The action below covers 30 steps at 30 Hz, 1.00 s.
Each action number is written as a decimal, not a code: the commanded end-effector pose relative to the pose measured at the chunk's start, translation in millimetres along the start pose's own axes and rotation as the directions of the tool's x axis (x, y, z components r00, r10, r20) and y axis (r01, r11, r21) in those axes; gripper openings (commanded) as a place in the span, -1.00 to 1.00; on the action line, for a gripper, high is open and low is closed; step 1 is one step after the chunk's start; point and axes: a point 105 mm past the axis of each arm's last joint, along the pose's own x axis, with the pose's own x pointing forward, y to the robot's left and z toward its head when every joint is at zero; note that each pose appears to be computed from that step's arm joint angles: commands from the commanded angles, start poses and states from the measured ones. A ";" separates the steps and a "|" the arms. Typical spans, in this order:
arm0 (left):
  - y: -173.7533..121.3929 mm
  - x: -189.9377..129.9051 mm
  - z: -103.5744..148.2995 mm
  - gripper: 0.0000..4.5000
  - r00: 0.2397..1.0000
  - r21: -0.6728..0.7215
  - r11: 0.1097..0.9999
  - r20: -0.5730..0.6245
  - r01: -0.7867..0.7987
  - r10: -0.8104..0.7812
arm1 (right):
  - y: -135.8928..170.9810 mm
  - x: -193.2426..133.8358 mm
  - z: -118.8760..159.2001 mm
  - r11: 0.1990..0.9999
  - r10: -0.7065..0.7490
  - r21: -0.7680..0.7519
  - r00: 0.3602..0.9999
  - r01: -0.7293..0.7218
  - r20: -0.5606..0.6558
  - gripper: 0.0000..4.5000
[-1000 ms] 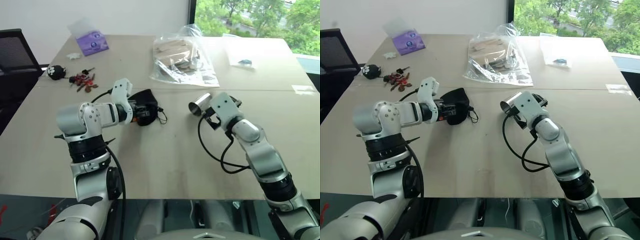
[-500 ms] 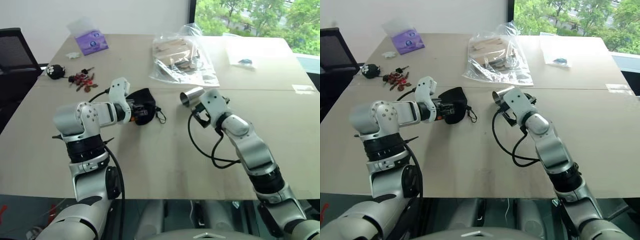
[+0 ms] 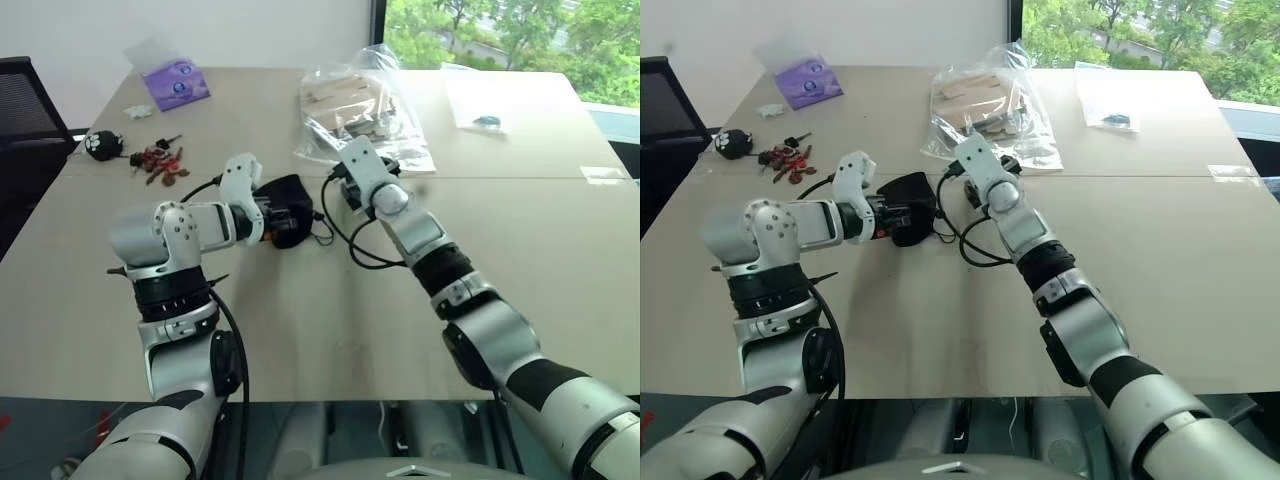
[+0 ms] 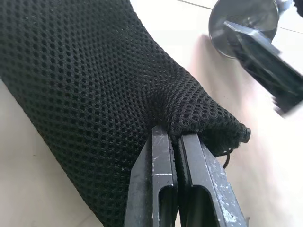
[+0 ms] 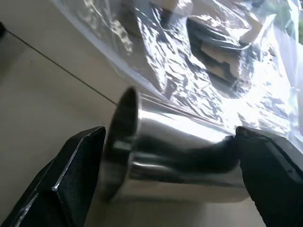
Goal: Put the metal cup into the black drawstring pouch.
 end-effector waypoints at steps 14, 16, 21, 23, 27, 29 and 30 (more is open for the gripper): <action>0.0 -6.1 7.5 -1.00 0.998 -0.011 1.000 0.055 -0.003 0.004 | -38.6 -63.0 -4.5 0.999 -0.015 -0.041 0.994 0.020 0.104 -0.95; -2.4 -3.3 8.8 -1.00 0.999 0.002 1.000 0.046 0.008 -0.008 | -39.4 -80.0 -7.8 0.999 0.041 -0.005 0.993 -0.040 0.115 -0.95; -7.1 2.6 10.1 -1.00 0.999 0.026 0.999 0.025 0.028 -0.029 | -16.1 -121.4 -6.4 0.965 0.261 -0.016 0.946 -0.263 0.194 -0.95; -9.2 5.5 9.8 -1.00 0.999 0.041 0.999 0.014 0.035 -0.035 | -11.3 -128.7 -18.6 0.964 0.264 -0.073 0.948 -0.255 0.176 -0.95; -12.7 9.3 12.6 -1.00 0.999 0.062 0.997 0.009 0.047 -0.048 | 0.2 -135.0 -47.9 0.938 0.319 -0.184 0.941 -0.295 0.115 -0.67; -14.4 10.2 15.7 -1.00 0.999 0.080 0.996 0.010 0.051 -0.052 | 3.6 -139.9 -61.0 0.927 0.321 -0.240 0.940 -0.288 0.112 -0.41; -15.0 10.2 16.9 -1.00 0.999 0.091 0.994 0.011 0.052 -0.053 | 3.8 -142.9 -65.7 0.925 0.315 -0.261 0.942 -0.277 0.115 -0.25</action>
